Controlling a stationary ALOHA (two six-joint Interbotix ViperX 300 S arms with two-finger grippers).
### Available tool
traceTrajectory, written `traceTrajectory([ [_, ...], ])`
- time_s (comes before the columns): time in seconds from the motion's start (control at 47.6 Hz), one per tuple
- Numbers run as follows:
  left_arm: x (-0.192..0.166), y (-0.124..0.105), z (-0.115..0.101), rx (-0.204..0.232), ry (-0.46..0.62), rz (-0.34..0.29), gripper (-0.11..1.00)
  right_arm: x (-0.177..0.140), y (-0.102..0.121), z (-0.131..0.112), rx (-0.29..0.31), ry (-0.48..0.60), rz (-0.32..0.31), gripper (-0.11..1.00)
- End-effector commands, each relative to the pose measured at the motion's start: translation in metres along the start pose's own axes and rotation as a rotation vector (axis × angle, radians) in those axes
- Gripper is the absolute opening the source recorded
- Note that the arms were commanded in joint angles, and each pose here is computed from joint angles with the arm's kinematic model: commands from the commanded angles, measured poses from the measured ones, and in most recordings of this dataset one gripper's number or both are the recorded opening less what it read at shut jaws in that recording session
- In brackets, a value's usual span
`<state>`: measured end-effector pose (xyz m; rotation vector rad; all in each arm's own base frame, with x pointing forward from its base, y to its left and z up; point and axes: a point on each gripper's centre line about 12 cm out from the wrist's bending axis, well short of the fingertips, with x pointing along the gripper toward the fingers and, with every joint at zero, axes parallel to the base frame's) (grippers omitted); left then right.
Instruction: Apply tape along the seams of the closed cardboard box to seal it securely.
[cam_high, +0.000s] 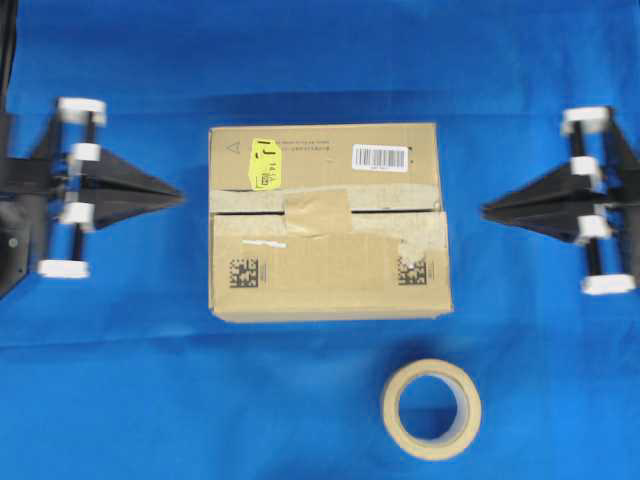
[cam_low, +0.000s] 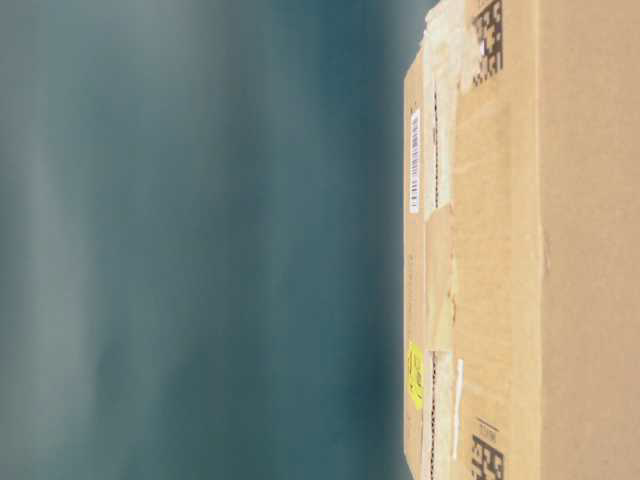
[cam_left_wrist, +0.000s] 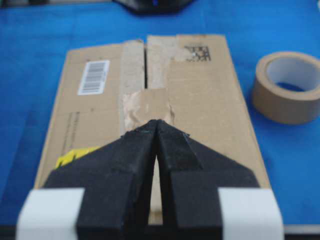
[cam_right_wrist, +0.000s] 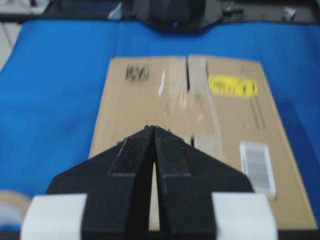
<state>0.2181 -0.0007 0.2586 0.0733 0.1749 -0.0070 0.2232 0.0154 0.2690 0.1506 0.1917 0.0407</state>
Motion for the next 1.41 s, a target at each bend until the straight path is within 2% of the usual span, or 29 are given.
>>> traceTrajectory([
  [0.0, -0.018, 0.000, -0.001, -0.004, -0.035, 0.003, 0.00, -0.011, 0.001, -0.004, -0.004, 0.014, 0.014, -0.02],
  [0.105, -0.037, -0.001, -0.018, -0.007, -0.031, 0.001, 0.00, -0.023, 0.000, -0.022, -0.004, 0.061, 0.023, -0.02],
  [0.231, -0.049, -0.003, -0.038, -0.014, 0.023, -0.006, 0.00, -0.028, -0.004, -0.044, -0.005, 0.119, 0.018, -0.02],
  [0.483, -0.053, -0.004, -0.052, -0.017, 0.091, -0.014, 0.00, -0.028, -0.010, -0.073, 0.005, 0.191, -0.008, -0.02],
  [1.385, -0.052, -0.004, -0.053, -0.016, 0.094, -0.014, 0.00, -0.027, -0.012, -0.072, 0.004, 0.188, -0.015, -0.02],
])
